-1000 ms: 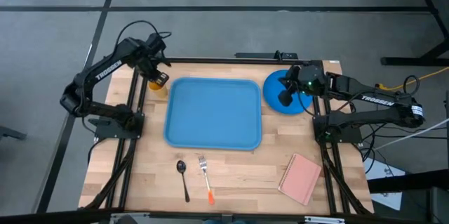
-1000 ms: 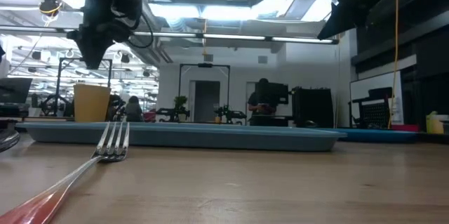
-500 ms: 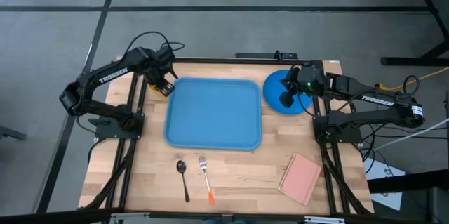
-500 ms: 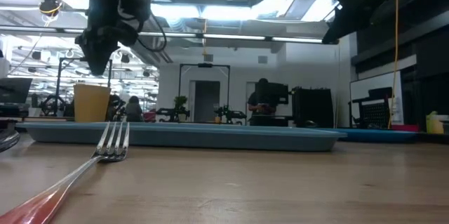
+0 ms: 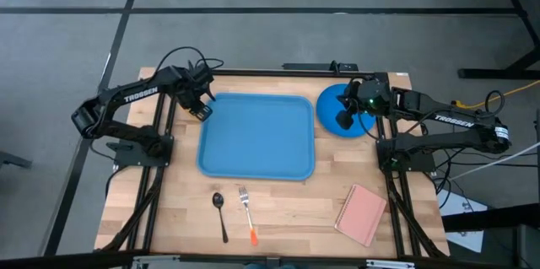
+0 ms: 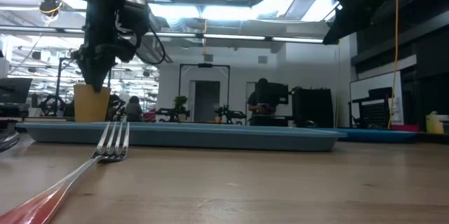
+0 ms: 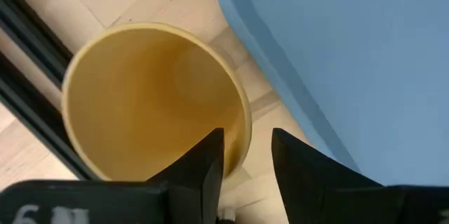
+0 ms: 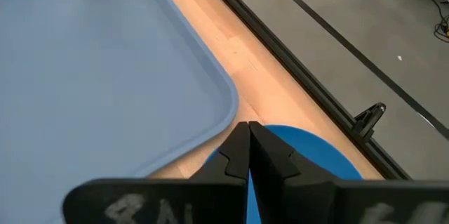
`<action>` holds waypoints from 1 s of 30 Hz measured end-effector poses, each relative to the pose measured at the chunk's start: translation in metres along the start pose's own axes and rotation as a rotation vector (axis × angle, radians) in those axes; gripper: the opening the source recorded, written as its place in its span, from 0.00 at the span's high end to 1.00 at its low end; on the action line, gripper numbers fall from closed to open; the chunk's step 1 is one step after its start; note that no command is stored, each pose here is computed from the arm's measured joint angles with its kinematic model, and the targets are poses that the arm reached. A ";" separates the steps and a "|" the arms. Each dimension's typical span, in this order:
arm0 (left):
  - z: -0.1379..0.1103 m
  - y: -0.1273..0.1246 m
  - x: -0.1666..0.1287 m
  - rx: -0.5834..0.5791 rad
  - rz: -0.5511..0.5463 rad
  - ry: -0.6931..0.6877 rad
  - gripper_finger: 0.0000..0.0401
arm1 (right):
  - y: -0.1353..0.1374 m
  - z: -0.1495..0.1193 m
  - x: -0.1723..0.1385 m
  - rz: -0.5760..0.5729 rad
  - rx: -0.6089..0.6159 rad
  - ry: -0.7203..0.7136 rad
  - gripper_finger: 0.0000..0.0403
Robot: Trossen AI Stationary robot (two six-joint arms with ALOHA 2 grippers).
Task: Pick and place plate/cup/fork/spoon on tray
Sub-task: Put the yellow cup on the light blue tray
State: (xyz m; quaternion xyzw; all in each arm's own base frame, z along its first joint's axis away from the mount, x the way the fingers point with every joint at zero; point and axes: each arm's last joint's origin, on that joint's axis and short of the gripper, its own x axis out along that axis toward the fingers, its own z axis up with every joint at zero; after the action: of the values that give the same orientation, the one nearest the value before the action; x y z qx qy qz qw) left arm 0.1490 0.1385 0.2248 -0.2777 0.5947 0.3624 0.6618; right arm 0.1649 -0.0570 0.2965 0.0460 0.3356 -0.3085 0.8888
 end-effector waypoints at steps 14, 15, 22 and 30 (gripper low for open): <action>-0.001 0.002 0.008 0.051 0.085 -0.027 0.97 | 0.000 0.000 0.000 0.000 0.000 0.000 0.98; 0.000 0.003 0.005 0.051 0.099 -0.025 0.98 | 0.000 0.000 0.000 0.000 0.000 0.000 0.98; 0.017 -0.009 -0.049 0.084 0.079 -0.157 0.99 | 0.000 0.000 0.000 -0.001 -0.001 0.003 0.98; 0.037 -0.043 -0.071 0.162 -0.122 -0.293 0.99 | 0.000 0.000 0.000 0.000 -0.001 0.003 0.98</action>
State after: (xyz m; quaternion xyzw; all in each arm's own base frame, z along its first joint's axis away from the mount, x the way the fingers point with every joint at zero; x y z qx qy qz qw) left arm 0.2038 0.1323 0.2969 -0.2032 0.5013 0.3088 0.7823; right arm 0.1647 -0.0569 0.2963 0.0458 0.3373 -0.3084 0.8883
